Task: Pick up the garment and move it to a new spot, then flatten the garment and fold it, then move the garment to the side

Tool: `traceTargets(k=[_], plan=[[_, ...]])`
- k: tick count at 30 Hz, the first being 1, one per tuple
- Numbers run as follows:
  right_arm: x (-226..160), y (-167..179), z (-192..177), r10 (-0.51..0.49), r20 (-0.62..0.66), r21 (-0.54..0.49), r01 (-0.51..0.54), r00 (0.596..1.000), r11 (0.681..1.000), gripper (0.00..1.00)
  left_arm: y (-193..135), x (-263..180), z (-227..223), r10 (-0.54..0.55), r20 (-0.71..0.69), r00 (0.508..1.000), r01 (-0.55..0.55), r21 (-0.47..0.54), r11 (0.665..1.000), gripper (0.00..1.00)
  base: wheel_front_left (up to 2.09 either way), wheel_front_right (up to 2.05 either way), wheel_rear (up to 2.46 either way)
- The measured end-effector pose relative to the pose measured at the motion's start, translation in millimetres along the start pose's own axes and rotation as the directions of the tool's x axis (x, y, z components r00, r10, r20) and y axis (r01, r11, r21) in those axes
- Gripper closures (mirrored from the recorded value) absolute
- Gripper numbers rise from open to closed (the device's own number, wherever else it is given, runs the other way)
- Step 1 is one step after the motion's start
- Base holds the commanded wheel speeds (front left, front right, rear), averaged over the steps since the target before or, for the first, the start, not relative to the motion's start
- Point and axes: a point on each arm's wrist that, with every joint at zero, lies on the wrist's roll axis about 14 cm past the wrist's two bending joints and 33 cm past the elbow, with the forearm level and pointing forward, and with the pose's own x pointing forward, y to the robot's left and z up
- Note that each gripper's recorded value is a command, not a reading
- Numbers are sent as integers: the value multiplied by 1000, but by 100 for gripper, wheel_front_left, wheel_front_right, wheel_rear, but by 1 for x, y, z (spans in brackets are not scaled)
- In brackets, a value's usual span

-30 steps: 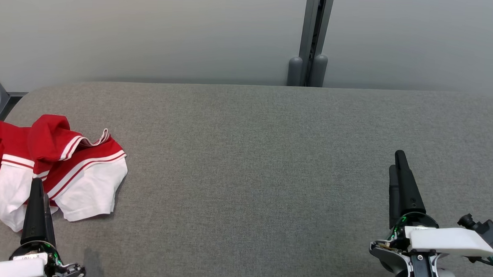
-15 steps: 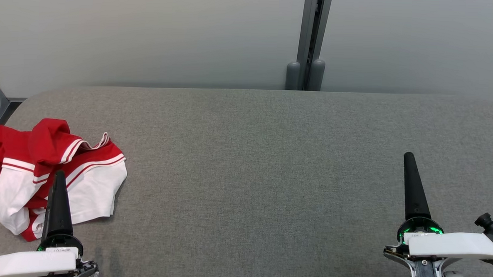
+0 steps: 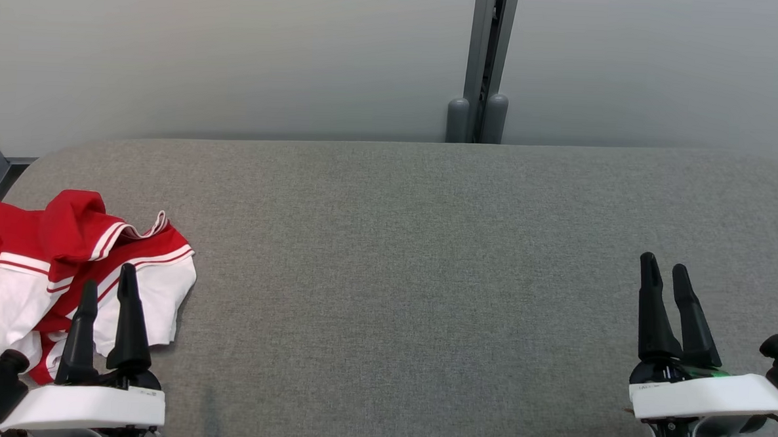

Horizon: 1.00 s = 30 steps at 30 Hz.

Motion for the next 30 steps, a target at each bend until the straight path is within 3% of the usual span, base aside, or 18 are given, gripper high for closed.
traceTargets(k=[6,13,30], plan=[[-2,-8,4,3,-7,-191,-4,1000,982,0,-14,2,-8,-34,-15,999,36,130,991,0,0,0,0],[-11,-26,-9,-30,-74,-387,-1,997,922,0,-30,5,-15,-75,-20,997,78,298,951,0,0,0,0],[-17,-44,-28,-72,-164,-559,-32,984,829,0,-46,4,-43,-133,-80,988,156,502,851,0,0,0,0]])
